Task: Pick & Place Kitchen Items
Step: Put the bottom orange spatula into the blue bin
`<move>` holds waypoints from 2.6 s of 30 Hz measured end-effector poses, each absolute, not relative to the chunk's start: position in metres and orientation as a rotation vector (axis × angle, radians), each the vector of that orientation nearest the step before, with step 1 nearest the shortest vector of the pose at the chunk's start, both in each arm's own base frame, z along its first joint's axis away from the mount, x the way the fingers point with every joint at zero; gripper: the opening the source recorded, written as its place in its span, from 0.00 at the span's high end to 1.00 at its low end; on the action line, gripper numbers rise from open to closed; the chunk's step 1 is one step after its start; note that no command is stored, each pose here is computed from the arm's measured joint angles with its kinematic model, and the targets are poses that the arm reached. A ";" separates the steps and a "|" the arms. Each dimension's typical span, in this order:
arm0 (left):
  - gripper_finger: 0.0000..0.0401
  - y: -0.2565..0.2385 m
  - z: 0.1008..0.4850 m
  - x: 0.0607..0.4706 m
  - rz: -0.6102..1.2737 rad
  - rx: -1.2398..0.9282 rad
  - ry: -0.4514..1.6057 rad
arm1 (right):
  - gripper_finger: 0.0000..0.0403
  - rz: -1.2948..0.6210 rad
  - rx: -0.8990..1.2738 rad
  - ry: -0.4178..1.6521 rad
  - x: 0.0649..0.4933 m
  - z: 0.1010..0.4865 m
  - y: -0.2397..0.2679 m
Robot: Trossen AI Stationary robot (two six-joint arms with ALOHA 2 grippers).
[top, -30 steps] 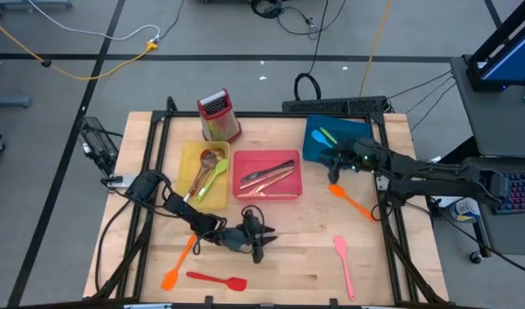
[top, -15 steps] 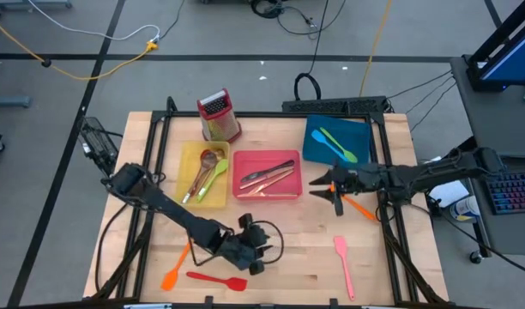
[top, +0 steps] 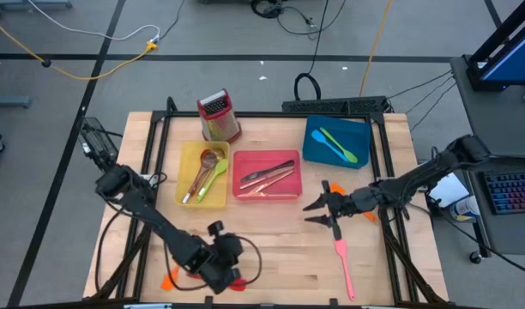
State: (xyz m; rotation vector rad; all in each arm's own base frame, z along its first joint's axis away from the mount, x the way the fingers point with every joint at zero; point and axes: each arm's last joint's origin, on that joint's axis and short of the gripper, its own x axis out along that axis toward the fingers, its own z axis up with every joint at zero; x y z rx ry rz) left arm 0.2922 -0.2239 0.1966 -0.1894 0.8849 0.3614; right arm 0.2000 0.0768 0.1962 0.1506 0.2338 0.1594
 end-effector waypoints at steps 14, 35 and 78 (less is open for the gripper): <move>0.67 -0.223 0.187 0.230 0.753 -0.385 1.317 | 0.66 0.229 0.157 0.214 0.218 0.170 0.101; 0.67 -0.234 0.147 0.189 0.837 -0.499 1.395 | 0.66 0.233 0.150 0.234 0.218 0.165 0.103; 0.90 -0.193 0.124 0.161 0.726 -0.586 1.225 | 0.66 0.239 0.165 0.189 0.219 0.170 0.104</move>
